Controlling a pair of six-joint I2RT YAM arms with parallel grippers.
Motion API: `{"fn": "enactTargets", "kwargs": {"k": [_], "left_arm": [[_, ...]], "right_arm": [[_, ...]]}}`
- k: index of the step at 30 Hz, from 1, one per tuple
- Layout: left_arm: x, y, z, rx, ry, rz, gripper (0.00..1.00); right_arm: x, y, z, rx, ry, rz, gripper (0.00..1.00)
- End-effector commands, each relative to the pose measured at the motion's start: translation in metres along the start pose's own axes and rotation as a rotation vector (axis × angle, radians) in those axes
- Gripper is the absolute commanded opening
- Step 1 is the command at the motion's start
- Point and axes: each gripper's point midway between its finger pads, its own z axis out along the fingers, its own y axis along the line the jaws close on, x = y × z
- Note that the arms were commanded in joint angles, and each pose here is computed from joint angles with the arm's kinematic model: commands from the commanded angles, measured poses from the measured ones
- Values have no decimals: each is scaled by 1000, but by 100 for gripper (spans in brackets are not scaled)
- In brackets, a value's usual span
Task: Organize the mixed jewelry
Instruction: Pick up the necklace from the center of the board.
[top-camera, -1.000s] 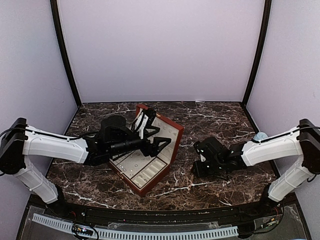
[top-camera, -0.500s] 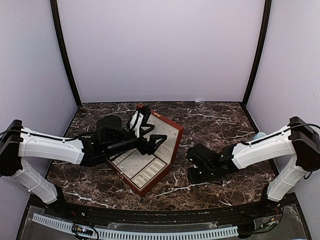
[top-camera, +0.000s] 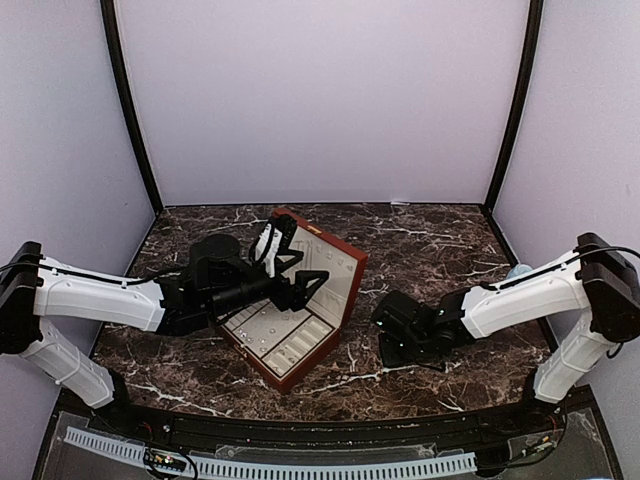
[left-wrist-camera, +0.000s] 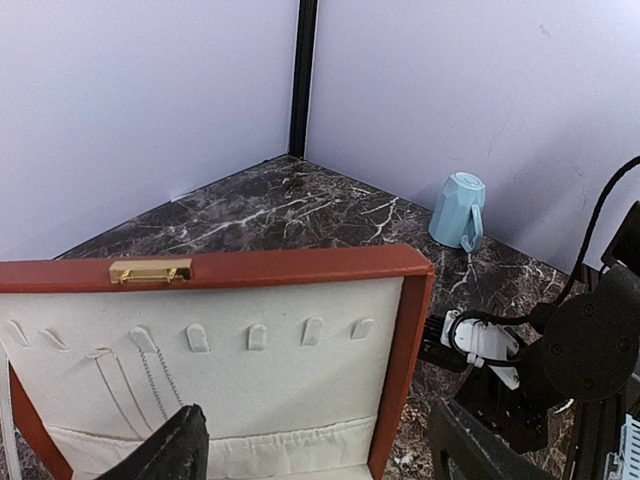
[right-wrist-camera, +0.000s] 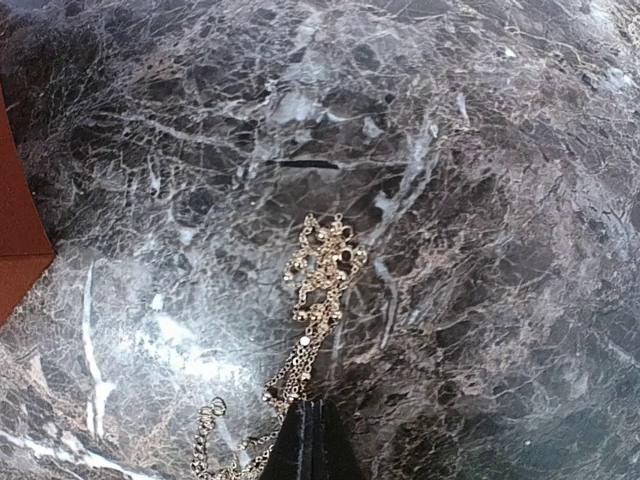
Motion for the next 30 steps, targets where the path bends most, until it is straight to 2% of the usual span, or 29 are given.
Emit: {"fn": "enactTargets", "kwargs": {"k": [1,7,15,21,23,30], "left_arm": [[-19,0,-8,-4,-60,-17,78],[-19,-1,-6,-1,-63,-36,79],[-18,-3,0,15,-60,-52,79],[-19,-13,5,68,-65,-53,78],[-19,-16,6,79,-71,-54,78],[-15,-38,11,155,-58,-28,77]], "right_arm": [[14,-26,10,82,38,27,0],[-14,-12,5,-175,-47,153,0],[-32,-28,-2,-215,-103,179,0],[-52,-23,-19,-371,-181,221,0],[-54,-19,-22,-430,-180,226,0],[-52,-22,-28,-451,-183,204,0]]}}
